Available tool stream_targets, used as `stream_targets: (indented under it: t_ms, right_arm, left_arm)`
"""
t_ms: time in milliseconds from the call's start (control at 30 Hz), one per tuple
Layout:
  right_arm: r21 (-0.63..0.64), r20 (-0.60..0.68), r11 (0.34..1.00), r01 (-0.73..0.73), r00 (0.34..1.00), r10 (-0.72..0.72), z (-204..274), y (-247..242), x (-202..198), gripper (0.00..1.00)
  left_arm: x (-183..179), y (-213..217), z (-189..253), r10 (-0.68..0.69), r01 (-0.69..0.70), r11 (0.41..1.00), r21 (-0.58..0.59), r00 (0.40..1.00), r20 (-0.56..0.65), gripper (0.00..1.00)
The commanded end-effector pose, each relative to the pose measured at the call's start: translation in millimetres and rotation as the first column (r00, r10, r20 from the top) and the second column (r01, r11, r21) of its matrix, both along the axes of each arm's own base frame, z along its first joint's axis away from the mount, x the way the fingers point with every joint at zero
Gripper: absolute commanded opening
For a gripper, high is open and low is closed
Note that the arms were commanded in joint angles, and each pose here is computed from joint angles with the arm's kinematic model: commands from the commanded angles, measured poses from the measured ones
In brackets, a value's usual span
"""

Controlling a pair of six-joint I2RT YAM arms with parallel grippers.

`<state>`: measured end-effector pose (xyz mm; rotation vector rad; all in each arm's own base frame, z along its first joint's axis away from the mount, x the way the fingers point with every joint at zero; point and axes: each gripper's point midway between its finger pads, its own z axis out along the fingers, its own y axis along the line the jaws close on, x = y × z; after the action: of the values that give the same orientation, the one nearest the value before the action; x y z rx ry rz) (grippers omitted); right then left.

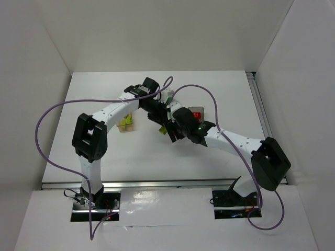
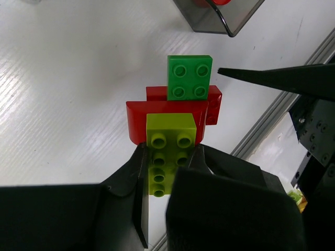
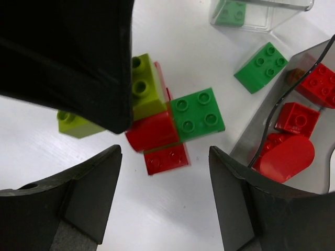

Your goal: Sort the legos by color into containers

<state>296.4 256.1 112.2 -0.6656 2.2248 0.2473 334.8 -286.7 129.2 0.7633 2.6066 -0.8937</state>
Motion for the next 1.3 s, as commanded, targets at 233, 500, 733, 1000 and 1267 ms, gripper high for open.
stream_targets:
  t_ms: [233, 500, 733, 1000, 1267]
  right_arm:
    - [0.067, 0.066, 0.998, 0.010, 0.998, -0.014, 7.8, 24.5, 25.9, 0.62]
    - [0.121, 0.079, 0.989, 0.089, 0.992, -0.099, 4.8, 18.4, 27.7, 0.17]
    - [0.119, 0.051, 0.984, 0.131, 0.989, -0.138, -11.3, 6.7, 18.1, 0.13]
    - [0.117, 0.046, 0.981, 0.157, 0.986, -0.163, -15.5, -1.0, 13.8, 0.13]
    - [0.118, 0.045, 0.979, 0.169, 0.983, -0.175, -11.7, -4.4, 12.2, 0.13]
  left_arm:
    - [-10.0, -0.2, 20.2, -0.061, 0.062, 0.996, -0.059, 0.998, 0.023, 0.00]
    - [-5.1, 5.7, 21.2, -0.044, 0.045, 0.997, -0.068, 0.999, 0.019, 0.00]
    - [7.7, 17.0, 11.8, 0.028, -0.029, 0.998, -0.047, 1.000, -0.009, 0.00]
    - [32.1, 53.0, -8.7, 0.212, -0.210, 0.976, 0.059, 0.977, -0.035, 0.00]
    - [65.2, 130.6, 3.5, 0.518, -0.532, 0.811, 0.244, 0.846, 0.125, 0.00]
